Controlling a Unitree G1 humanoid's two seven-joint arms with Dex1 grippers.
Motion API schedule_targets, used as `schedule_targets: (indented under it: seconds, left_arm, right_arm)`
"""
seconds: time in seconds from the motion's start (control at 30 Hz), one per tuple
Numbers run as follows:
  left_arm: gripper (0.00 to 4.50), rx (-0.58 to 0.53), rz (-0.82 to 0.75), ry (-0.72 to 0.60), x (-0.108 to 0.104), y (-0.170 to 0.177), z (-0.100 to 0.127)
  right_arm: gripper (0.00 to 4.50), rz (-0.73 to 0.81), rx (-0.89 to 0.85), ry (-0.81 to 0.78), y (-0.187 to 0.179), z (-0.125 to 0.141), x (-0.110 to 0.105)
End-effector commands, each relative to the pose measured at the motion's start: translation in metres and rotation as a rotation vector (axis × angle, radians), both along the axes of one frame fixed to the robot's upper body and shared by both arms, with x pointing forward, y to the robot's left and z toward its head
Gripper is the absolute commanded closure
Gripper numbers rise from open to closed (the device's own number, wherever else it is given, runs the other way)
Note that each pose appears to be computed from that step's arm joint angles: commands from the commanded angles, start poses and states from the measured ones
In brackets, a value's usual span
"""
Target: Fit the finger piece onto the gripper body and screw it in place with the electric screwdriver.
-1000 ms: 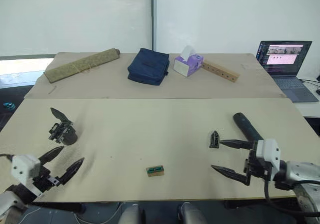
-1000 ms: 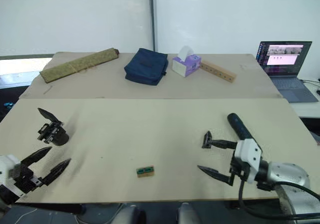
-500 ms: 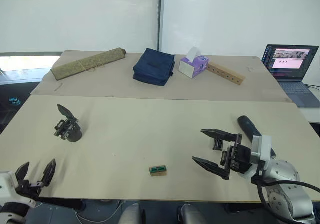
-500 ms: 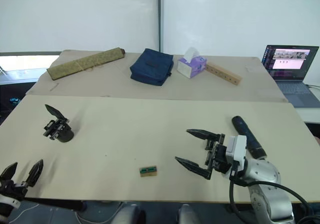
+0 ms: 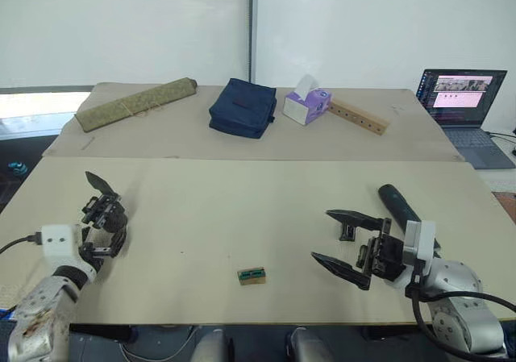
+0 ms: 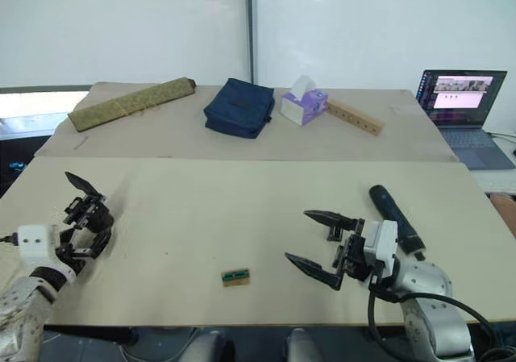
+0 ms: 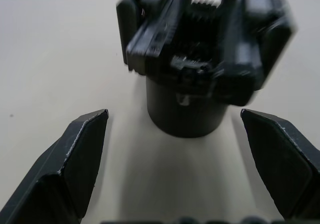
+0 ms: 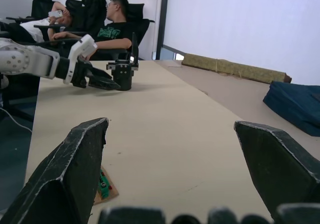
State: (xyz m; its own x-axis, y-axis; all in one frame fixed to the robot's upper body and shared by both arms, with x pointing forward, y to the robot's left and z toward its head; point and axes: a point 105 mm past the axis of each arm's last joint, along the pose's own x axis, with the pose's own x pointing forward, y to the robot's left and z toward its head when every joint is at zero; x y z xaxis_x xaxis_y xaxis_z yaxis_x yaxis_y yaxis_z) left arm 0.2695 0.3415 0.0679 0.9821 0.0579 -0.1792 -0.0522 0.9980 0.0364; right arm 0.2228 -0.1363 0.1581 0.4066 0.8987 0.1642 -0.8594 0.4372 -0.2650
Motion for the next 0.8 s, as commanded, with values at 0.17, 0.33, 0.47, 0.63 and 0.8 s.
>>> schedule_targets:
  seconds: [0.17,0.33,0.47,0.63,0.8]
  left_arm:
    - [0.0,0.033,-0.04,-0.062,0.021,-0.006,0.012]
    - [1.25,0.035,-0.076,-0.08,0.024,-0.011,0.018]
    - [2.17,0.031,-0.129,-0.193,0.026,-0.024,0.04]
    - [2.17,0.011,-0.273,-0.297,0.025,-0.071,0.07]
    - [2.17,-0.016,-0.591,-0.339,0.023,-0.178,0.091]
  right_arm:
    - [0.04,-0.01,-0.018,-0.062,0.002,0.013,-0.004]
    - [0.0,-0.032,-0.025,-0.068,-0.002,0.015,-0.003]
    - [0.0,-0.044,-0.03,-0.053,-0.003,0.01,-0.005]
    - [0.0,-0.059,-0.046,-0.042,-0.01,0.008,-0.009]
    - [0.0,-0.075,-0.096,-0.001,-0.03,-0.001,-0.021]
